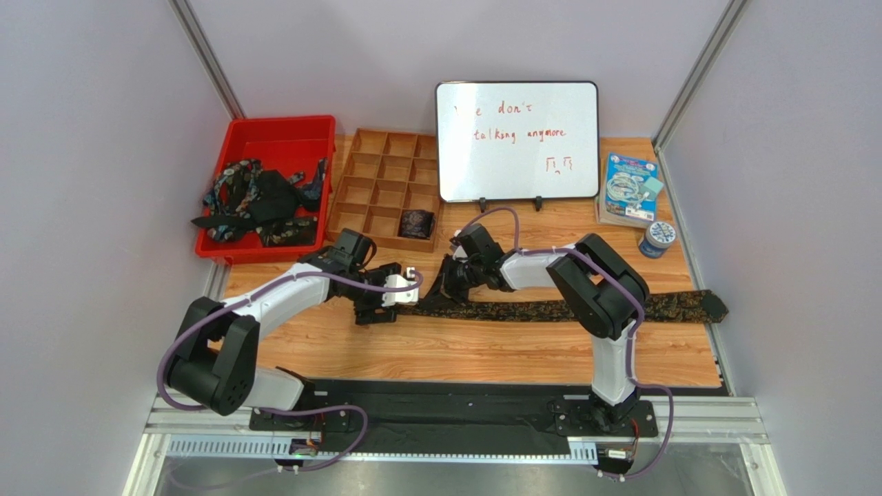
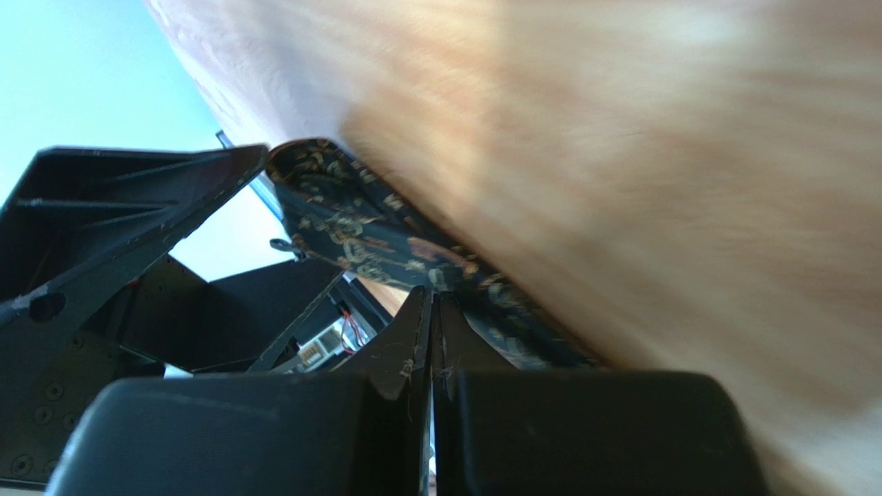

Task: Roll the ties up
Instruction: Roll the tie at the center of the board.

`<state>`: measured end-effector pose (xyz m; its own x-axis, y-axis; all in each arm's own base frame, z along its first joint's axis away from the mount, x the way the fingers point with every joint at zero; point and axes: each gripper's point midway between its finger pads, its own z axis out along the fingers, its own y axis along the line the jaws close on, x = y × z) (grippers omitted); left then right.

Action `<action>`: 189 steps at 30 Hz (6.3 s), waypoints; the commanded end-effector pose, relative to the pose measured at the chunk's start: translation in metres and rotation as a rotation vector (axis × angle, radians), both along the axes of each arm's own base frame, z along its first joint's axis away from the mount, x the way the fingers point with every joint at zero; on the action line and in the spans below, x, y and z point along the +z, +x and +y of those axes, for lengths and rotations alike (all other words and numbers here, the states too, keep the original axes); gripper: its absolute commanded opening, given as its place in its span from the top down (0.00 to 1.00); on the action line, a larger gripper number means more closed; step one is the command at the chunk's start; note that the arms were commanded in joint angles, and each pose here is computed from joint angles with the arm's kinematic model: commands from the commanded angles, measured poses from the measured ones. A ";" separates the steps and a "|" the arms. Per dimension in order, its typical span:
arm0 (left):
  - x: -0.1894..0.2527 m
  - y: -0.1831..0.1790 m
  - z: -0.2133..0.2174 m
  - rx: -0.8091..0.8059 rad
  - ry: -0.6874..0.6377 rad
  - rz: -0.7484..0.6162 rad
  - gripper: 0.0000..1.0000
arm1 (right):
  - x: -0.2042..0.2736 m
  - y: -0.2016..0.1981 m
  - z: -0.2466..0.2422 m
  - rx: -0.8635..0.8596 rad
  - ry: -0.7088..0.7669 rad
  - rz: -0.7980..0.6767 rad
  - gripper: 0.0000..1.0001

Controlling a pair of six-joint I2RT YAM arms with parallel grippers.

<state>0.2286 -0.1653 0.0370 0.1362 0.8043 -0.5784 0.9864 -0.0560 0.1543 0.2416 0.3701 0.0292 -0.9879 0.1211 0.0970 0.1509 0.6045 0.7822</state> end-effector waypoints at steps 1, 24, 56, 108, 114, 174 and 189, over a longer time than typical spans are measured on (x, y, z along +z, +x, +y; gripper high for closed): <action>0.013 0.012 -0.013 -0.009 -0.056 -0.025 0.21 | 0.014 0.003 0.018 0.017 0.029 -0.048 1.00; 0.002 0.010 -0.029 -0.080 0.017 -0.022 0.28 | 0.058 0.019 0.010 0.039 0.097 -0.137 1.00; -0.007 0.016 -0.014 0.020 0.118 -0.073 0.27 | 0.001 0.019 0.011 0.011 -0.012 -0.034 1.00; 0.019 0.015 -0.071 -0.054 -0.009 0.054 0.61 | 0.046 -0.003 -0.027 0.076 0.035 0.004 0.88; 0.022 0.016 -0.077 -0.058 -0.025 0.042 0.59 | 0.052 0.004 -0.025 0.045 0.075 -0.003 0.68; 0.023 0.021 -0.069 -0.064 0.017 0.069 0.64 | 0.036 0.011 -0.010 0.097 0.113 0.053 0.33; 0.016 0.023 -0.089 -0.045 0.032 0.115 0.66 | 0.033 0.012 -0.012 0.092 0.095 0.048 0.43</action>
<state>0.2484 -0.2389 0.0458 0.1095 0.8367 -0.5366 0.9938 -0.1020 0.0437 0.2469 0.3548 0.0507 -0.9830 0.0289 0.1812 0.1662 0.5580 0.8131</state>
